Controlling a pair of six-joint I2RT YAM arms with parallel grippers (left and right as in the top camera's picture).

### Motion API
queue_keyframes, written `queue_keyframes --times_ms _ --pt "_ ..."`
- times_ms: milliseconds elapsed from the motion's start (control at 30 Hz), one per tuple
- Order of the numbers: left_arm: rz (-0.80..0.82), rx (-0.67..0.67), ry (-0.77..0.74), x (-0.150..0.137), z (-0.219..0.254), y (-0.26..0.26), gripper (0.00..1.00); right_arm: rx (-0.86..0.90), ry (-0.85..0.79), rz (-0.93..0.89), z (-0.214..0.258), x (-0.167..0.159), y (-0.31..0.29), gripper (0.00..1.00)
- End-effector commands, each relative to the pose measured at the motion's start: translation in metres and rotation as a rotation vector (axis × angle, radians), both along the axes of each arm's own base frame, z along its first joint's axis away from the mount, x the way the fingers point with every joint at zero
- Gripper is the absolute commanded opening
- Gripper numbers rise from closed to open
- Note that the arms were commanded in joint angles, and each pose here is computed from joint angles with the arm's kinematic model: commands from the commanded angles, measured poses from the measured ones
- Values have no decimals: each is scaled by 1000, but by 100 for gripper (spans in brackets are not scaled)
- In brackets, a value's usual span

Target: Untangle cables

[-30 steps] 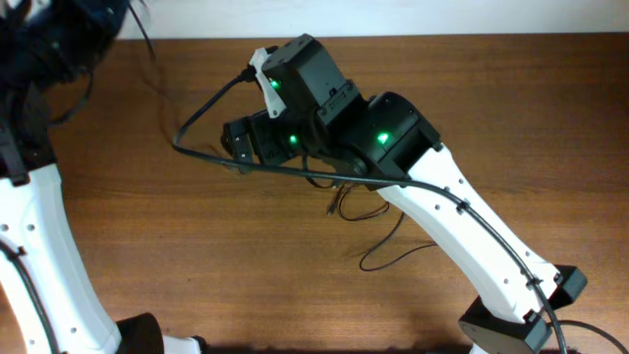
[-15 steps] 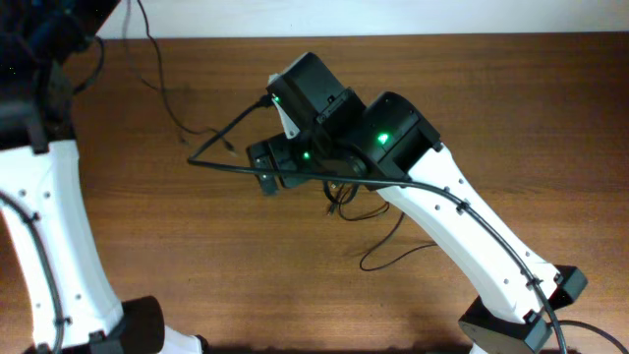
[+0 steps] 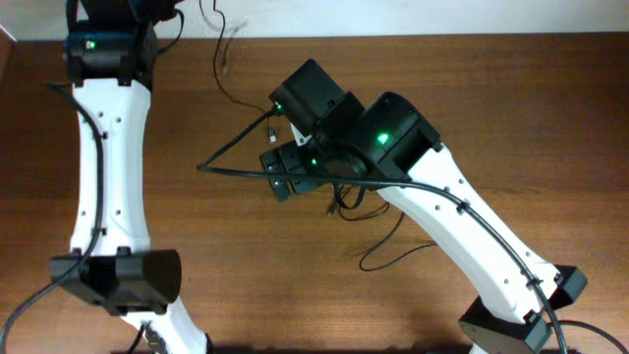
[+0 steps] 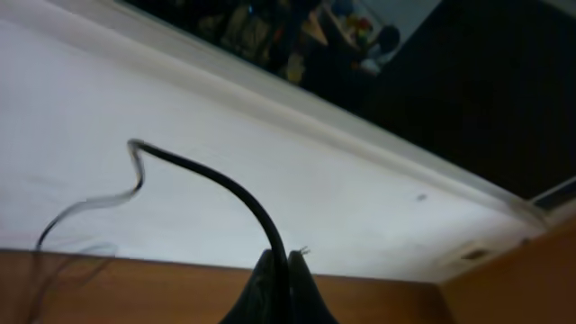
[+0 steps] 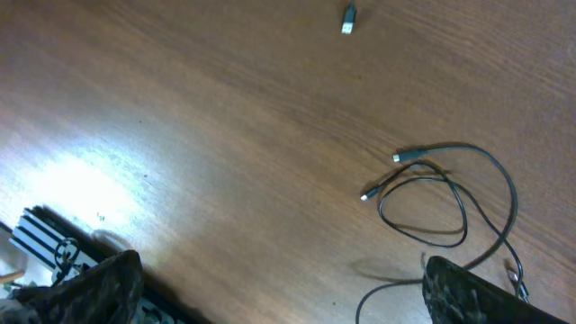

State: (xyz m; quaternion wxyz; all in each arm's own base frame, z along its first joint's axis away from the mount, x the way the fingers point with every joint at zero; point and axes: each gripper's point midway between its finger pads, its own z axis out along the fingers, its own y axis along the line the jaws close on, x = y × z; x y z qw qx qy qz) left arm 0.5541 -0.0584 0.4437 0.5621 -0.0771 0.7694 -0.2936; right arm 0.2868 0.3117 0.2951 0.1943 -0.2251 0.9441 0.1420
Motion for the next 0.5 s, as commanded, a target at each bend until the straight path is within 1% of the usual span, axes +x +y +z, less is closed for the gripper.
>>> queue_keyframes --times_ms 0,67,133,200,233,267,300,333,367,467 --pt "90 46 17 34 -34 50 0 -36 3 5 -4 -2 -5 99" --pt "161 52 57 45 -56 81 0 -46 12 6 -5 -4 -7 98" --pt "237 83 102 55 -86 125 0 -55 21 6 -7 -6 -9 99" --pt "333 128 147 61 -114 173 9 -60 26 6 -8 -7 -10 99" --pt "388 159 170 61 -128 198 16 -63 29 6 -8 -8 -11 98" --pt "473 216 194 59 -141 233 20 -69 34 6 -9 -9 -12 99" --pt "549 264 217 53 -150 262 39 -74 39 6 -9 -10 -13 99" --pt "658 322 256 41 -160 304 89 -83 47 6 -11 -12 -15 99" --pt "713 349 278 32 -165 327 99 -88 52 6 -11 -13 -16 99" --pt "813 351 313 6 -171 378 99 -93 57 6 -12 -14 -17 99"
